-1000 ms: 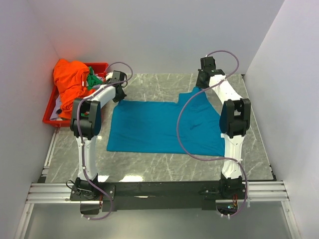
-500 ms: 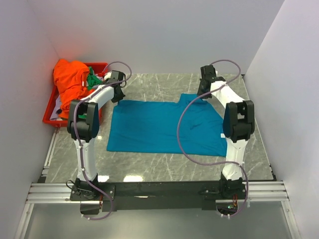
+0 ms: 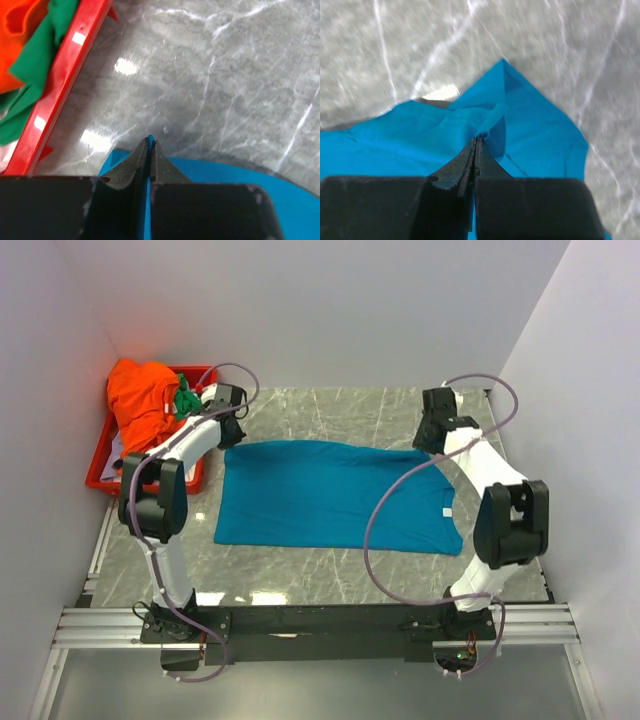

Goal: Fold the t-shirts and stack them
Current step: Fold the tshirt

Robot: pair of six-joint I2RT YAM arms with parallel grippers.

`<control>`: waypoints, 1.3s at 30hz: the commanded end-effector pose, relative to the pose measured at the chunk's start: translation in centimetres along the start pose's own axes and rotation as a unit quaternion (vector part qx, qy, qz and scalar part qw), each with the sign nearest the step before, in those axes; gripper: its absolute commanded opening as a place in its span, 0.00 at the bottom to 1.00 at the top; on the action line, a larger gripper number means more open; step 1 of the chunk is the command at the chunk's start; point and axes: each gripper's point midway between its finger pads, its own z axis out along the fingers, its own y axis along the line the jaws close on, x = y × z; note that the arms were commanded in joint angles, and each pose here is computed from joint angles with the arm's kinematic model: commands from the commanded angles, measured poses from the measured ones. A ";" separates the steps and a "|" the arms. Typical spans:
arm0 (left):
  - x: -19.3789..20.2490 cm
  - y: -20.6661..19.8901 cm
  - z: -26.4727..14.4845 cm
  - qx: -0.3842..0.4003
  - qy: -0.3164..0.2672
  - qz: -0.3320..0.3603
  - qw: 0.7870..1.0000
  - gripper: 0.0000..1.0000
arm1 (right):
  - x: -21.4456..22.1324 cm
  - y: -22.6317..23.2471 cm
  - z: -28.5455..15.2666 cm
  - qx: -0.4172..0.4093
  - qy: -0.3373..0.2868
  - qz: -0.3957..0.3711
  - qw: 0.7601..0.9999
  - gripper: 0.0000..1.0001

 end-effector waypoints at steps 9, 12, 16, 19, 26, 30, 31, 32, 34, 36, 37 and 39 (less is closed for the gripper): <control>0.9 1.3 -5.0 0.010 -0.027 -0.015 0.999 0.01 | 3.4 -3.0 -3.7 0.004 -0.021 0.035 0.999 0.00; 2.0 1.9 -5.1 0.006 -0.022 -0.016 1.000 0.01 | 4.7 -3.9 -4.2 0.010 -0.020 0.035 0.999 0.00; 3.1 2.6 -5.5 0.000 -0.016 -0.024 1.000 0.01 | 5.8 -4.4 -4.9 0.004 -0.022 0.039 0.999 0.00; 3.6 3.0 -5.7 -0.004 -0.015 -0.027 1.000 0.01 | 6.7 -4.9 -5.0 0.007 -0.017 0.036 0.999 0.00; 4.6 4.3 -6.1 -0.017 -0.014 -0.034 0.999 0.01 | 7.6 -5.8 -5.3 0.011 -0.014 0.040 0.999 0.00; 5.0 4.7 -6.4 -0.017 -0.012 -0.038 0.999 0.01 | 7.6 -6.3 -5.7 0.012 -0.017 0.046 0.999 0.00; 5.1 4.7 -6.4 -0.017 -0.011 -0.039 0.999 0.01 | 7.6 -6.4 -5.9 0.011 -0.018 0.049 0.999 0.00; 5.0 4.8 -6.4 -0.016 -0.012 -0.040 0.999 0.01 | 7.9 -6.5 -5.8 0.012 -0.015 0.050 0.999 0.00; 5.3 4.9 -6.4 -0.016 -0.010 -0.039 0.999 0.01 | 8.3 -6.6 -5.9 0.009 -0.015 0.050 0.999 0.00; 5.6 5.1 -6.4 -0.017 -0.008 -0.041 0.999 0.01 | 8.7 -6.7 -5.8 0.007 -0.012 0.052 0.999 0.00; 5.7 5.0 -6.4 -0.015 -0.007 -0.041 0.999 0.01 | 9.4 -6.8 -5.7 0.006 -0.006 0.051 0.999 0.00; 5.9 5.2 -6.3 -0.015 -0.006 -0.042 0.999 0.01 | 9.8 -6.6 -5.7 -0.001 -0.005 0.056 0.998 0.00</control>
